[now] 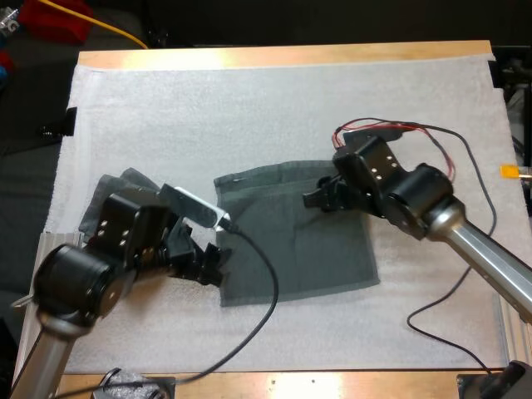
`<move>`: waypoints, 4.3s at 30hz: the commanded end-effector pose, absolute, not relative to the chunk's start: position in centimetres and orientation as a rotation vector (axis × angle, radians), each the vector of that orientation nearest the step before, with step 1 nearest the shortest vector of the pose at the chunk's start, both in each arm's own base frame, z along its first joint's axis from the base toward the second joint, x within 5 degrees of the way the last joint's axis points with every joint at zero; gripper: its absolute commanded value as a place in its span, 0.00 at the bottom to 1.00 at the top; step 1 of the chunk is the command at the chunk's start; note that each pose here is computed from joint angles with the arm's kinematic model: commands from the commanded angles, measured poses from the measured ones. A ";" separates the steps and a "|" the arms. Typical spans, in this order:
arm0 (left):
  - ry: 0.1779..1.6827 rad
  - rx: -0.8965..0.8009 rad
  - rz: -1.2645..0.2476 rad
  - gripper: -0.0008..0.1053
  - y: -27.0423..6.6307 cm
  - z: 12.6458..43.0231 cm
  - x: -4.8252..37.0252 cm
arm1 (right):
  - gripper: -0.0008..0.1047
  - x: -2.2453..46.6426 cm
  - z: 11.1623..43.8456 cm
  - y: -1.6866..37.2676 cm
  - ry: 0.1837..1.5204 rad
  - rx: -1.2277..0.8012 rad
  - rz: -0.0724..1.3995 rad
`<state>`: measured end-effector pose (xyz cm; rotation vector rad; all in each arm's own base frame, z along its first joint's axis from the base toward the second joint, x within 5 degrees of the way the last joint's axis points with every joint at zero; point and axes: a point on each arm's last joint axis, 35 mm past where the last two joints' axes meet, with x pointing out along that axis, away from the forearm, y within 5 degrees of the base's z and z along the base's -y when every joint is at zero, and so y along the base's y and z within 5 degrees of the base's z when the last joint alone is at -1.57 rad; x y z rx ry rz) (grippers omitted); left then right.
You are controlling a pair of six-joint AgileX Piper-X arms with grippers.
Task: Pick towel from pile, fold and stack
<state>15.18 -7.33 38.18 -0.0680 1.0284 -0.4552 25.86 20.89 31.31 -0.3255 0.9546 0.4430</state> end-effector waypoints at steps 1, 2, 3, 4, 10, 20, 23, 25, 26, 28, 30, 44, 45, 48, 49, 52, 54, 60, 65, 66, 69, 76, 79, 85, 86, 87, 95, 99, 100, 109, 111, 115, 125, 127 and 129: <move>1.009 -0.083 -0.446 0.63 -7.1 38.7 14.5 | 0.61 25.4 31.9 20.3 0.963 -0.328 0.431; 1.002 -0.092 -0.443 0.63 -7.0 38.9 14.3 | 0.61 25.2 32.0 20.1 0.964 -0.327 0.431; 0.993 -0.105 -0.440 0.63 -6.8 39.1 13.9 | 0.61 24.8 32.2 19.8 0.959 -0.322 0.430; 0.989 -0.115 -0.436 0.63 -6.7 39.2 13.5 | 0.61 24.4 32.3 19.5 0.958 -0.314 0.427; 0.991 -0.134 -0.427 0.63 -5.8 39.7 11.4 | 0.61 21.0 31.0 16.8 1.003 -0.247 0.412; 0.980 -0.189 -0.428 0.63 -4.4 40.3 8.3 | 0.61 15.4 28.3 12.2 1.039 -0.102 0.349; 0.965 -0.206 -0.445 0.63 -4.1 40.6 7.5 | 0.61 14.2 27.4 11.2 1.048 -0.054 0.328; 0.954 -0.223 -0.445 0.63 -4.0 40.7 7.1 | 0.61 13.6 26.7 10.8 1.071 -0.013 0.320; 0.951 -0.226 -0.448 0.63 -3.9 40.7 7.0 | 0.61 13.4 26.4 10.7 1.078 -0.002 0.317; 0.950 -0.235 -0.467 0.63 -3.9 40.8 6.8 | 0.61 13.1 25.4 10.5 1.098 0.019 0.302; 0.958 -0.252 -0.482 0.63 -4.0 40.8 6.7 | 0.61 13.1 24.6 10.5 1.106 0.052 0.304; 0.963 -0.264 -0.485 0.63 -4.0 40.8 6.7 | 0.61 15.0 20.3 7.6 1.141 0.419 0.304; 0.963 -0.264 -0.485 0.63 -4.0 40.8 6.7 | 0.61 15.1 19.9 7.3 1.149 0.459 0.325; 0.964 -0.265 -0.489 0.63 -4.0 40.8 6.7 | 0.61 15.3 18.6 6.6 1.182 0.543 0.355; 0.964 -0.266 -0.491 0.63 -4.0 40.8 6.7 | 0.61 15.4 18.2 6.4 1.196 0.566 0.367; 0.966 -0.268 -0.495 0.63 -4.0 40.8 6.7 | 0.61 15.5 16.9 6.3 1.229 0.619 0.422; 0.966 -0.268 -0.496 0.63 -4.0 40.8 6.7 | 0.61 15.6 16.1 6.5 1.242 0.628 0.445; 0.967 -0.269 -0.498 0.63 -4.0 40.8 6.7 | 0.61 16.5 14.8 6.8 1.268 0.629 0.457; 0.967 -0.269 -0.498 0.63 -4.0 40.8 6.7 | 0.61 17.1 13.9 7.0 1.287 0.637 0.465; 0.967 -0.269 -0.498 0.63 -4.0 40.8 6.7 | 0.61 17.2 13.5 7.0 1.296 0.637 0.460; 0.967 -0.269 -0.498 0.63 -4.0 40.8 6.7 | 0.61 17.3 12.9 7.1 1.325 0.647 0.463; 0.967 -0.269 -0.498 0.63 -4.0 40.8 6.7 | 0.61 17.6 11.7 7.3 1.374 0.664 0.468; 0.967 -0.269 -0.498 0.63 -4.0 40.8 6.7 | 0.61 17.8 11.4 7.5 1.378 0.683 0.491; 0.967 -0.269 -0.498 0.63 -4.0 40.8 6.7 | 0.61 18.1 10.7 7.5 1.385 0.690 0.478; 0.967 -0.269 -0.498 0.63 -4.0 40.8 6.7 | 0.61 18.1 10.7 7.5 1.384 0.693 0.477; 0.967 -0.269 -0.498 0.63 -4.0 40.8 6.7 | 0.61 18.2 10.6 7.6 1.381 0.696 0.476; 0.967 -0.269 -0.498 0.63 -4.0 40.8 6.7 | 0.61 18.7 10.5 7.7 1.351 0.715 0.476; 0.967 -0.269 -0.498 0.63 -4.0 40.8 6.7 | 0.61 18.7 10.5 7.7 1.349 0.712 0.470; 0.967 -0.269 -0.498 0.63 -4.0 40.8 6.7 | 0.61 18.7 10.5 7.7 1.349 0.712 0.470; 0.967 -0.269 -0.498 0.63 -4.0 40.8 6.7 | 0.39 17.9 9.8 7.4 1.370 0.704 0.440; 0.967 -0.269 -0.498 0.63 -4.0 40.8 6.7 | 0.35 17.6 9.5 7.2 1.377 0.695 0.415; 0.967 -0.269 -0.498 0.63 -4.0 40.8 6.7 | 0.30 16.9 8.9 6.9 1.389 0.679 0.375; 0.967 -0.269 -0.498 0.63 -4.0 40.8 6.7 | 0.02 17.0 8.9 6.9 1.361 0.668 0.370; 0.967 -0.269 -0.498 0.63 -4.0 40.8 6.7 | 0.02 17.0 8.9 6.9 1.360 0.666 0.372; 0.962 -0.267 -0.500 0.63 -4.1 40.8 6.7 | 0.02 17.0 9.1 6.9 1.351 0.661 0.379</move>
